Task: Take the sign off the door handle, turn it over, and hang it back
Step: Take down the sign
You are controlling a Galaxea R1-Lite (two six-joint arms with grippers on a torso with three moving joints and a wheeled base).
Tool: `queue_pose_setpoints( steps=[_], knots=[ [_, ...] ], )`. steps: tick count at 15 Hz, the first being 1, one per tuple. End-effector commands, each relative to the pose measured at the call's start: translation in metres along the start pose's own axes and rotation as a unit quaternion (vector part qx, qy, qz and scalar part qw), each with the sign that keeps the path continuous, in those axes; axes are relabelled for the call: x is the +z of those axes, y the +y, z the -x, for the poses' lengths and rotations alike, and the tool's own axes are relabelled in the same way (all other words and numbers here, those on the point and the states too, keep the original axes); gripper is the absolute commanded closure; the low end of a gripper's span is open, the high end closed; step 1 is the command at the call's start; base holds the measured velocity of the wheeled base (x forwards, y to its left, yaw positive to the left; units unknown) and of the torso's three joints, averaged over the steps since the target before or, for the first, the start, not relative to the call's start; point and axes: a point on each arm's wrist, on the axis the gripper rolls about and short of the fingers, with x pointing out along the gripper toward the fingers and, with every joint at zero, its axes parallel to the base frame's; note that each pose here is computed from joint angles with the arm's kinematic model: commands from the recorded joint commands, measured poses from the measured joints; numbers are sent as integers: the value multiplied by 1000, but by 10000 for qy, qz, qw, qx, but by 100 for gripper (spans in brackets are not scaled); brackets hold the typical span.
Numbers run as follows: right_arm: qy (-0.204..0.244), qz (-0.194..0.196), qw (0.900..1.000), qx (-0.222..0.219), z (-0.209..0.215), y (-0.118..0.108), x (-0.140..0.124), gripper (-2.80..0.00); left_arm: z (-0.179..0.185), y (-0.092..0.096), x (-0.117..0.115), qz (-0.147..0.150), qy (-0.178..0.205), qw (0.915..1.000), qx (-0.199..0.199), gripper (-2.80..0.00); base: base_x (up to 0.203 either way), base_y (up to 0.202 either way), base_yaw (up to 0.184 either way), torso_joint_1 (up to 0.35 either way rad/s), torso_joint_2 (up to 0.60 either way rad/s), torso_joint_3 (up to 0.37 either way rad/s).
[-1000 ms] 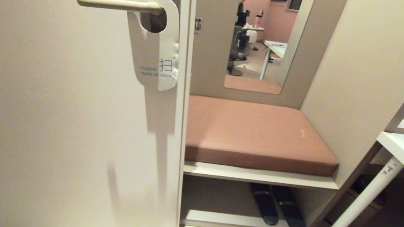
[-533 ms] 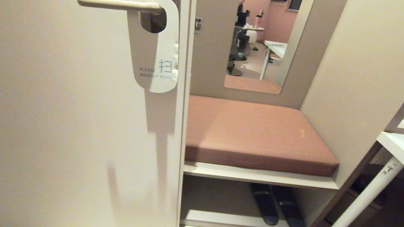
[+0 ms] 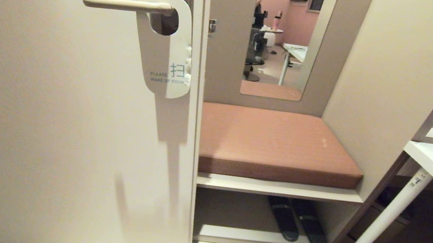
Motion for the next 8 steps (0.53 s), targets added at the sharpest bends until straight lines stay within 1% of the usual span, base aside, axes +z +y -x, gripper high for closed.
queue_pose_setpoints(
  steps=[1,2,4,8],
  knots=[
    [-2,2,10000,4,0,0,0,0,3,1,-5,-71,24,9997,215,0,0,0,0,0,0,0],
    [-1,2,10000,-2,0,0,0,0,3,1,-7,-112,155,9996,229,0,0,0,0,0,0,0],
    [-1,2,10000,-1,0,0,0,0,3,1,-7,-177,152,9995,225,0,0,0,0,0,0,0],
    [-1,2,10000,-3,0,0,0,0,3,1,-7,-179,159,9995,226,0,0,0,0,0,0,0]
  ],
)
